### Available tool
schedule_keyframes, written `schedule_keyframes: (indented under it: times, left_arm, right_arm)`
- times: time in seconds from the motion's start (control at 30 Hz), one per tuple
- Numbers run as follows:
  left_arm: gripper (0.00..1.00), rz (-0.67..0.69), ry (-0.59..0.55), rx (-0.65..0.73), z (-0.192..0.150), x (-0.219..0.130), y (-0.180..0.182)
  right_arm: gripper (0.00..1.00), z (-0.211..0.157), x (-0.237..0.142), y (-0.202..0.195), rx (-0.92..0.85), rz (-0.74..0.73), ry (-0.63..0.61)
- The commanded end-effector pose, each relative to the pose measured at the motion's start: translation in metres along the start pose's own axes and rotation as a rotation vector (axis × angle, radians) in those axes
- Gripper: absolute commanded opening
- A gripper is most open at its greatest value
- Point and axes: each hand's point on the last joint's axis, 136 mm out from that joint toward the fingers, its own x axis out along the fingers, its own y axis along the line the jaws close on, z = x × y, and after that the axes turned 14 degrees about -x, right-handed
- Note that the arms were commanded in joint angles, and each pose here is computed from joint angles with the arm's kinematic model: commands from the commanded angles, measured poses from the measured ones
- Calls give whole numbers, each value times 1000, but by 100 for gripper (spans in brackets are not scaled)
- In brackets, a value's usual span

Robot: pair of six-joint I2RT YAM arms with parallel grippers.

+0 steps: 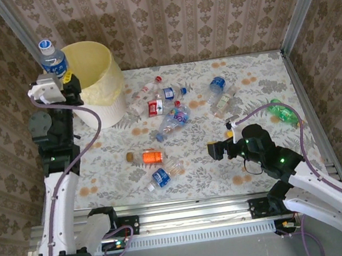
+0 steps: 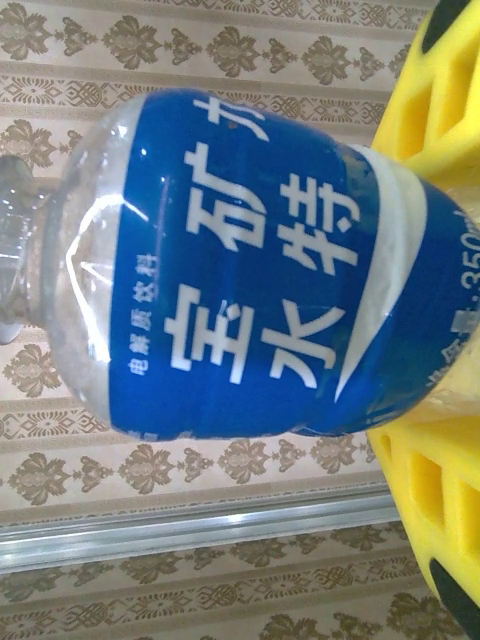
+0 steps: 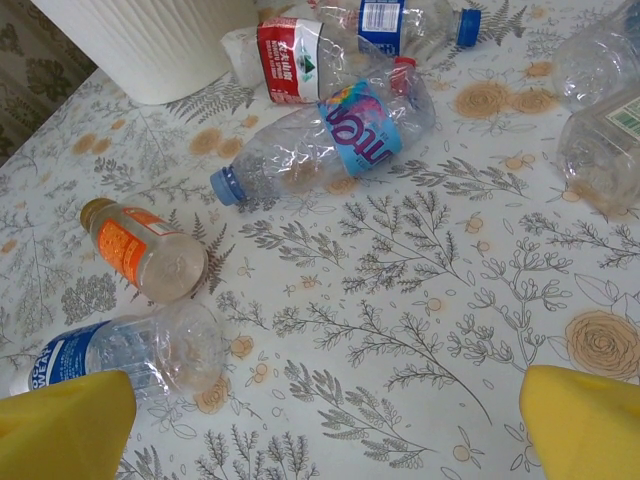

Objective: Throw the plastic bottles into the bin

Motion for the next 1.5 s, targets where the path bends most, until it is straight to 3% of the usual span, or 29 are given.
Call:
schedule_keyframes:
  times: [0.0,0.17,0.43,0.47,0.5,0.6,0.63,0.73,1.0,1.17,1.3,1.47]
  left_arm:
    - [45,-76,-70,-42,29,7,-11]
    - [46,-45,51,-77,7,37,5]
    - [48,86,366,-120,-76,92,49]
    - [52,99,393,-125,-86,97,53]
    - [64,115,420,-131,-96,103,58]
    - [76,138,536,-176,-127,114,69]
    - [86,138,569,-193,-131,116,69]
    - [100,147,548,-212,-116,114,66]
    - [100,51,405,-239,-37,89,29]
    - [100,-37,347,-206,-8,67,1]
    - [100,-112,327,-169,1,48,-23]
    - [100,-183,342,-163,-4,24,-47]
  right_arm:
    - [100,-4,0,-6,13,-31,6]
    - [100,-4,0,-7,13,-34,10]
    - [100,-1,-4,-6,15,-33,11]
    - [100,-2,-4,-6,15,-32,11]
    - [100,-1,-5,-6,16,-31,8]
    - [100,-3,-8,-6,18,-32,11]
    - [100,-3,-10,-7,20,-35,11]
    - [100,-3,-15,-11,21,-57,12]
    - [100,0,-17,-28,129,-150,65]
    - [100,1,-22,-53,252,-259,140]
    - [100,-3,-32,-80,336,-343,187]
    - [100,-8,-46,-115,284,-488,272]
